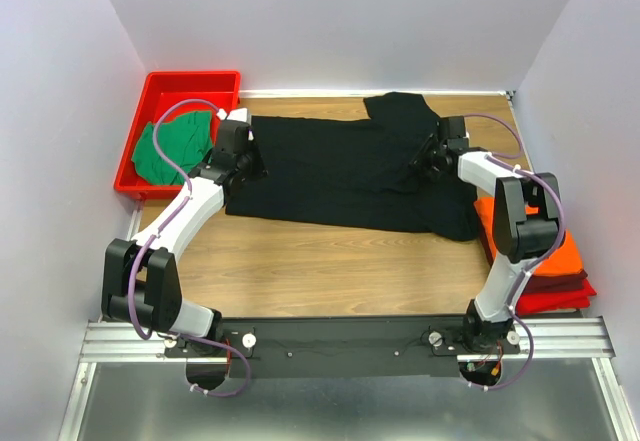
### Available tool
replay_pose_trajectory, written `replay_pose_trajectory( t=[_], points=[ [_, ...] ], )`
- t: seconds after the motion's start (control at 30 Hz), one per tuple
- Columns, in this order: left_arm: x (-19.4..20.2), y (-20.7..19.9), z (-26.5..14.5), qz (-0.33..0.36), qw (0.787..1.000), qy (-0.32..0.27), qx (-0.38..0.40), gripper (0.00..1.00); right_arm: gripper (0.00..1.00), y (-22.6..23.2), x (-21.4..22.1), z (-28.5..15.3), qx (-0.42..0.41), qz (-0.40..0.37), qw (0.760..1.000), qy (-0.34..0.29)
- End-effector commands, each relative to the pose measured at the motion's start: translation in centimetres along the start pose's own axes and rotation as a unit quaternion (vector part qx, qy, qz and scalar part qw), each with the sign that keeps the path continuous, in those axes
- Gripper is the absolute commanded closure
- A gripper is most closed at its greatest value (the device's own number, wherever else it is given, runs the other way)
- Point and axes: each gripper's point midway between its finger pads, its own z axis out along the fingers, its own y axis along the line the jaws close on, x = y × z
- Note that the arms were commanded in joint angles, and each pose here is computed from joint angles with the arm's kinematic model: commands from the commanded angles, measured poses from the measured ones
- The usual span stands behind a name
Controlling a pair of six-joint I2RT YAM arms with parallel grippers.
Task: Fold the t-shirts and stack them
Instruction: Fold the tshirt
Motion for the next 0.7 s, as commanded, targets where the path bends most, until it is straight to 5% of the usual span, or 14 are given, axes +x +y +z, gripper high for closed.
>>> replay_pose_trajectory(
  t=[0.0,0.4,0.57,0.67],
  points=[
    [0.6,0.0,0.4,0.006,1.0,0.006,0.004,0.62,0.52,2.0,-0.7,1.0,-0.026,0.003,1.0,0.0],
    [0.8,0.1,0.6,0.007,1.0,0.01,0.002,0.62,0.91,3.8,-1.8,3.3,-0.047,0.015,0.999,0.008],
    [1.0,0.1,0.7,0.006,1.0,0.013,0.003,0.62,0.93,4.3,-2.2,3.9,-0.051,0.019,0.998,0.007],
    [1.1,0.1,0.8,0.007,1.0,0.015,0.004,0.63,0.85,4.8,-2.5,4.4,-0.06,0.019,0.998,0.005]
  ],
)
